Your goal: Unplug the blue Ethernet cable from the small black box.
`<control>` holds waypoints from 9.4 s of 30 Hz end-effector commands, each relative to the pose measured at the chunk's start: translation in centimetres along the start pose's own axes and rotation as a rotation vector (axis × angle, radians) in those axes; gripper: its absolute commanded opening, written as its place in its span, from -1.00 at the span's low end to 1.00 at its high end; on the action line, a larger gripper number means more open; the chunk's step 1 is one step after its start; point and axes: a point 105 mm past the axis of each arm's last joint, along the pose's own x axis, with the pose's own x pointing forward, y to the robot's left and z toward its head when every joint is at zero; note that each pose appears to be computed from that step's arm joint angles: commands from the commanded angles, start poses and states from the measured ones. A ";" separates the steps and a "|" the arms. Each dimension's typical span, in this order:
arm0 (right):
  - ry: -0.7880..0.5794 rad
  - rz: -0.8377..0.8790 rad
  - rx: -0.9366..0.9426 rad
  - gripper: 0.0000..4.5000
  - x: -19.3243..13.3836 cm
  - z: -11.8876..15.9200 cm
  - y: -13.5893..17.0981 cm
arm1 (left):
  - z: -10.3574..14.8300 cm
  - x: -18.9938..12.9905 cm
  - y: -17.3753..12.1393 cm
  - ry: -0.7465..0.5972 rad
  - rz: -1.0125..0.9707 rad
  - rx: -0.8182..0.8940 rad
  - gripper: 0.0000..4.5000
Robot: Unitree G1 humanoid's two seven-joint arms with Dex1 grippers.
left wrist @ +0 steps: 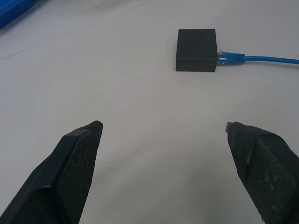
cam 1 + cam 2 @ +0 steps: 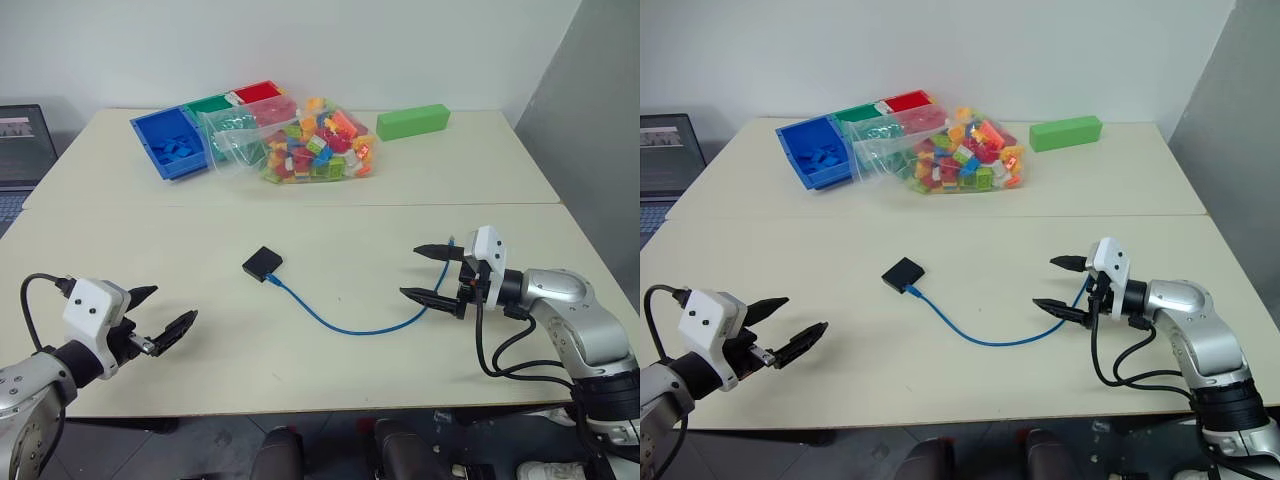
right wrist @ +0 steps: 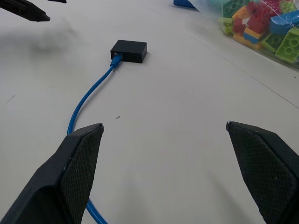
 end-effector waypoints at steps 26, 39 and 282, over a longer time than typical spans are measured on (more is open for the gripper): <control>-0.034 -0.083 0.065 0.98 0.7 0.7 0.7 | 1.1 -0.3 -0.1 -0.030 -0.018 0.021 1.00; -0.043 -0.101 0.097 0.98 0.4 1.2 1.7 | 1.2 0.0 0.1 -0.014 -0.053 0.022 1.00; -0.147 0.130 0.019 0.57 10.2 8.6 3.0 | 2.1 10.0 5.5 -0.352 0.338 -0.059 -0.65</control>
